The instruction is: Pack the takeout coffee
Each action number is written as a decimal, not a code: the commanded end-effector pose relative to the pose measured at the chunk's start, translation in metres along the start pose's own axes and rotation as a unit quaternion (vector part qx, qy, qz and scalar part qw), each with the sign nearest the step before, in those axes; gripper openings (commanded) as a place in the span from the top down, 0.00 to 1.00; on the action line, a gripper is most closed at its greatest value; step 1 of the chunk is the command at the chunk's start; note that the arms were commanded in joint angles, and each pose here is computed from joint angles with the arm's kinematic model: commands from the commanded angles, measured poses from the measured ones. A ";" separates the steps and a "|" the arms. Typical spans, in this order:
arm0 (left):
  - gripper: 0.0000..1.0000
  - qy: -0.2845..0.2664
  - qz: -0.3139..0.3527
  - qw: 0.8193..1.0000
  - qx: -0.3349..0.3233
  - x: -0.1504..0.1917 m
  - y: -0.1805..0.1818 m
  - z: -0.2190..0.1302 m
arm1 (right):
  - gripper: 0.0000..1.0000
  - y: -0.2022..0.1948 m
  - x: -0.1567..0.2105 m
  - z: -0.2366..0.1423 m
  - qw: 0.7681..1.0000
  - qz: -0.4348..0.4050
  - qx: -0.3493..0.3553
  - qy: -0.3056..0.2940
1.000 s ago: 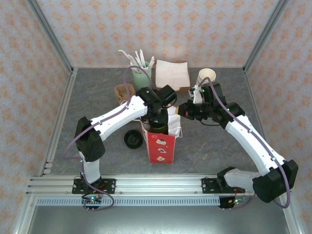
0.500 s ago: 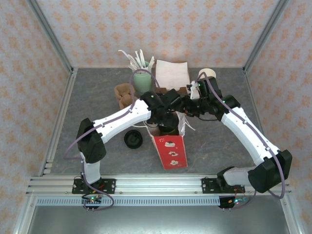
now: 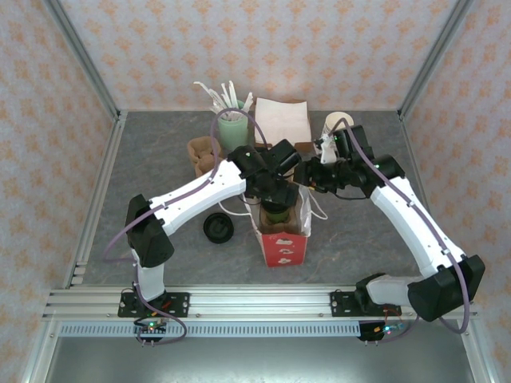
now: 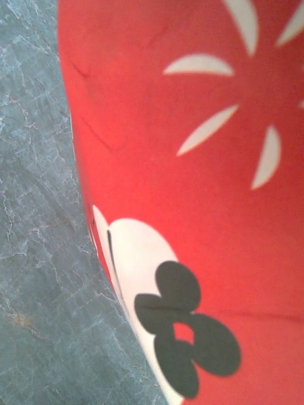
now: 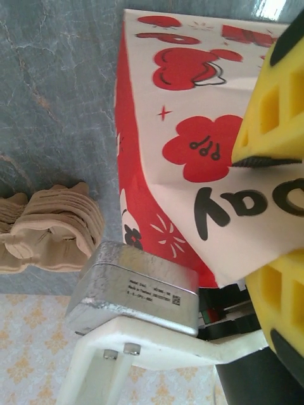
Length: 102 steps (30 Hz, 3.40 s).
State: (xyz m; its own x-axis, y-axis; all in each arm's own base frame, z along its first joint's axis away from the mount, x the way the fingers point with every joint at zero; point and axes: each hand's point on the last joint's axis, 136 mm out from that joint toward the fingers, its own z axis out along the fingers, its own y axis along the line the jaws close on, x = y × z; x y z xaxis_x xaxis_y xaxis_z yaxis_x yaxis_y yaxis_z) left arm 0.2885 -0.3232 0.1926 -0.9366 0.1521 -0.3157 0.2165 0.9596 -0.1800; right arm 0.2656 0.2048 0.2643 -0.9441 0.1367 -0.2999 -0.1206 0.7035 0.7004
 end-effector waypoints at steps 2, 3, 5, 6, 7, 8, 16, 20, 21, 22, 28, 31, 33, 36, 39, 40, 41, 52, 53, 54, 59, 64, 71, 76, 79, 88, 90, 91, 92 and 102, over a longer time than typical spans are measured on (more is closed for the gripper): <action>0.12 -0.017 0.014 1.000 0.000 -0.007 -0.003 -0.009 | 0.73 -0.002 0.005 -0.007 1.000 -0.009 0.005 -0.005; 0.12 -0.018 0.013 1.000 0.002 -0.008 -0.003 -0.011 | 0.73 -0.001 0.004 -0.007 1.000 -0.009 0.003 -0.008; 0.13 -0.021 0.015 1.000 0.001 -0.008 -0.003 -0.013 | 0.73 0.000 0.002 -0.006 1.000 -0.011 0.000 -0.010; 0.14 -0.021 0.015 1.000 0.001 -0.008 -0.003 -0.014 | 0.73 -0.001 0.000 -0.006 1.000 -0.010 0.001 -0.012; 0.16 -0.022 0.015 1.000 0.003 -0.009 -0.004 -0.014 | 0.73 -0.001 -0.001 -0.005 1.000 -0.010 0.002 -0.013; 0.18 -0.022 0.015 1.000 0.006 -0.009 -0.005 -0.014 | 0.72 -0.001 -0.002 -0.005 1.000 -0.008 0.001 -0.014; 0.32 -0.015 0.030 0.999 0.023 -0.004 -0.018 -0.010 | 0.70 -0.005 -0.006 -0.001 1.000 0.001 0.005 -0.017; 0.31 -0.019 0.041 0.998 0.033 -0.001 -0.023 -0.016 | 0.68 -0.005 -0.009 0.000 1.000 0.003 0.004 -0.019; 0.30 -0.023 0.041 0.998 0.036 -0.002 -0.024 -0.019 | 0.68 -0.005 -0.011 -0.001 1.000 0.004 0.005 -0.021; 0.29 -0.028 0.040 0.998 0.040 -0.003 -0.025 -0.021 | 0.67 -0.005 -0.011 -0.001 1.000 0.003 0.005 -0.022; 0.23 -0.043 0.055 0.997 0.043 -0.016 -0.025 -0.032 | 0.67 -0.007 -0.020 -0.004 0.999 0.007 0.007 -0.034; 0.25 -0.046 0.048 0.997 0.026 -0.027 -0.017 -0.027 | 0.66 -0.008 -0.026 -0.009 0.999 0.013 0.003 -0.049; 0.26 -0.048 0.044 0.998 0.015 -0.038 -0.011 -0.023 | 0.65 -0.009 -0.032 -0.016 0.998 0.015 0.005 -0.060; 0.27 -0.054 0.042 0.998 0.013 -0.056 -0.005 -0.017 | 0.63 -0.009 -0.040 -0.026 0.997 0.013 0.009 -0.073; 0.27 -0.056 0.051 0.997 0.008 -0.070 -0.002 -0.013 | 0.60 -0.007 -0.045 -0.035 0.996 0.011 0.008 -0.084; 0.27 -0.053 0.053 0.997 0.004 -0.073 0.000 -0.011 | 0.60 -0.006 -0.045 -0.036 0.996 0.010 0.008 -0.086; 0.28 -0.053 0.057 0.997 0.005 -0.077 0.000 -0.011 | 0.59 -0.005 -0.045 -0.038 0.996 0.008 0.008 -0.088; 0.43 -0.040 0.030 0.998 0.021 -0.051 0.001 -0.012 | 0.57 -0.006 -0.036 -0.041 0.995 0.018 -0.001 -0.095; 0.44 -0.040 0.031 0.998 0.022 -0.048 0.000 -0.011 | 0.57 -0.006 -0.035 -0.040 0.996 0.017 -0.004 -0.093; 0.46 -0.038 0.033 0.998 0.022 -0.045 -0.001 -0.010 | 0.57 -0.005 -0.035 -0.040 0.996 0.017 -0.006 -0.091; 0.56 -0.037 0.031 0.999 0.016 -0.045 0.000 -0.004 | 0.57 -0.005 -0.035 -0.038 0.996 0.019 -0.010 -0.091; 0.61 -0.030 0.030 0.999 0.006 -0.047 0.003 0.008 | 0.57 -0.005 -0.035 -0.037 0.996 0.022 -0.012 -0.090; 0.66 -0.021 0.024 0.999 -0.015 -0.049 0.015 0.023 | 0.57 -0.008 -0.034 -0.036 0.996 0.025 -0.007 -0.088; 0.67 -0.017 0.022 0.999 -0.020 -0.051 0.020 0.033 | 0.57 -0.010 -0.033 -0.034 0.996 0.026 -0.006 -0.085; 0.68 -0.011 0.022 1.000 -0.018 -0.050 0.020 0.038 | 0.57 -0.011 -0.032 -0.033 0.996 0.028 -0.004 -0.083; 0.69 0.013 0.024 0.999 -0.020 -0.035 0.025 0.056 | 0.57 -0.014 -0.032 -0.031 0.996 0.031 0.001 -0.081; 0.69 0.016 0.026 0.999 -0.021 -0.033 0.026 0.059 | 0.57 -0.015 -0.031 -0.031 0.996 0.033 0.001 -0.080; 0.70 0.019 0.025 0.999 -0.023 -0.031 0.027 0.060 | 0.57 -0.015 -0.031 -0.030 0.996 0.033 0.002 -0.080; 0.70 0.021 0.025 0.999 -0.024 -0.030 0.028 0.062 | 0.57 -0.016 -0.031 -0.029 0.996 0.035 0.003 -0.079; 0.71 0.043 0.025 0.998 -0.028 -0.007 0.034 0.068 | 0.57 -0.019 -0.028 -0.029 0.996 0.037 0.006 -0.076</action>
State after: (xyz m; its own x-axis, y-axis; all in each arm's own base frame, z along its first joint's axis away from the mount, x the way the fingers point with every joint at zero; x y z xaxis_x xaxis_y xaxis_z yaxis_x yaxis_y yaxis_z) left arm 0.3392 -0.3190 0.1464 -0.9265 0.1927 -0.3233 0.2495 0.9576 -0.1443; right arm 0.2866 0.1675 0.2804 -0.8921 0.2875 -0.3487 -0.0550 0.6969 0.7151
